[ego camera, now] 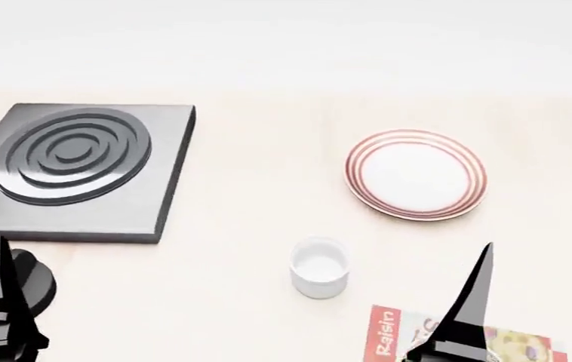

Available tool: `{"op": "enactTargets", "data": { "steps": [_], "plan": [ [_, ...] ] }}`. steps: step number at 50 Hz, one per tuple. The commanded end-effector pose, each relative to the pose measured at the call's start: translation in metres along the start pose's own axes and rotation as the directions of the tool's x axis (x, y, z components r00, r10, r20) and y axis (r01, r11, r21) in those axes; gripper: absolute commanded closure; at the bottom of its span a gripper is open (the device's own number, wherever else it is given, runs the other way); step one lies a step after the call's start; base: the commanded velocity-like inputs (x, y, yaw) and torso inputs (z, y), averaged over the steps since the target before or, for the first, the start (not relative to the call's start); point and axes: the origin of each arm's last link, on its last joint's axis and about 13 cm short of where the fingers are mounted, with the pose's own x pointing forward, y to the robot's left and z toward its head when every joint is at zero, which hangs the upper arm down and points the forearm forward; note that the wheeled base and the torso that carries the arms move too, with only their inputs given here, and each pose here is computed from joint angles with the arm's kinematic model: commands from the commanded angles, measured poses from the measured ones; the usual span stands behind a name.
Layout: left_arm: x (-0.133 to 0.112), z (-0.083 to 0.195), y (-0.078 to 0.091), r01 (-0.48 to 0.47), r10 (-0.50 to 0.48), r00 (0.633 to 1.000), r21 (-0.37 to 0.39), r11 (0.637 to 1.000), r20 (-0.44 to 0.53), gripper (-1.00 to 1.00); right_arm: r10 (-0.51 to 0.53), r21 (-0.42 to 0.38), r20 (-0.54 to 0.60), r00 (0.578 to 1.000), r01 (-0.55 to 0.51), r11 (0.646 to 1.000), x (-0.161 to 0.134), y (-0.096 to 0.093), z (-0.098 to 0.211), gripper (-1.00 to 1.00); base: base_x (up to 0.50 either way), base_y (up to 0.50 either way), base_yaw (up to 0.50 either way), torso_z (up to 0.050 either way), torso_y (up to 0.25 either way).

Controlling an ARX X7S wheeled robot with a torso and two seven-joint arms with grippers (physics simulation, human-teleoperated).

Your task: Pick the akita bowl on the cookies box and place it on the plate.

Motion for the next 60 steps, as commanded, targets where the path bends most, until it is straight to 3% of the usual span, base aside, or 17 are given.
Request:
{"op": "enactTargets", "data": {
  "steps": [1,30,33,39,40,44,60],
  "plan": [
    [-0.0004,0.0005,-0.0001,0.003,-0.003,1.000,-0.001,1.000,0.003,-1.00,-0.003,-0.003,0.012,1.000,0.003,1.000,0.0000,-0.0009,0.0019,-1.00,-0.25,-0.50,0.00,0.000,0.000],
    [-0.0020,-0.0018,0.0005,0.007,-0.007,1.000,-0.004,1.000,-0.004,-1.00,0.013,-0.010,0.011,1.000,-0.013,1.000,-0.0017,0.0002,-0.0007,-1.00,-0.24,-0.50,0.00,0.000,0.000],
    [-0.0021,-0.0014,0.0005,0.006,-0.006,1.000,-0.005,1.000,-0.004,-1.00,-0.006,0.016,0.018,1.000,0.006,1.000,-0.0012,-0.0003,-0.0010,-1.00,-0.09,-0.44,0.00,0.000,0.000],
    [-0.0020,-0.0013,0.0006,0.005,-0.005,1.000,-0.005,1.000,-0.003,-1.00,-0.001,-0.036,0.016,1.000,0.001,0.999,-0.0019,0.0024,-0.0040,-1.00,0.00,0.00,0.00,0.000,0.000],
    [-0.0018,-0.0014,0.0008,0.004,-0.004,1.000,-0.006,1.000,-0.004,-1.00,0.024,0.005,0.007,1.000,-0.024,1.000,-0.0022,0.0018,-0.0030,-1.00,0.21,0.00,0.00,0.000,0.000],
    [-0.0017,-0.0012,0.0008,0.003,-0.003,1.000,-0.009,1.000,-0.003,-1.00,0.029,0.020,0.008,1.000,-0.029,0.999,-0.0024,0.0010,-0.0006,-1.00,0.46,-0.02,0.00,0.000,0.000],
    [-0.0018,-0.0016,0.0007,0.005,-0.005,1.000,-0.008,1.000,-0.004,-1.00,0.047,0.018,0.001,0.999,-0.047,0.999,-0.0025,0.0017,-0.0009,-1.00,0.50,-0.04,0.00,0.000,0.000]
  ]
}}
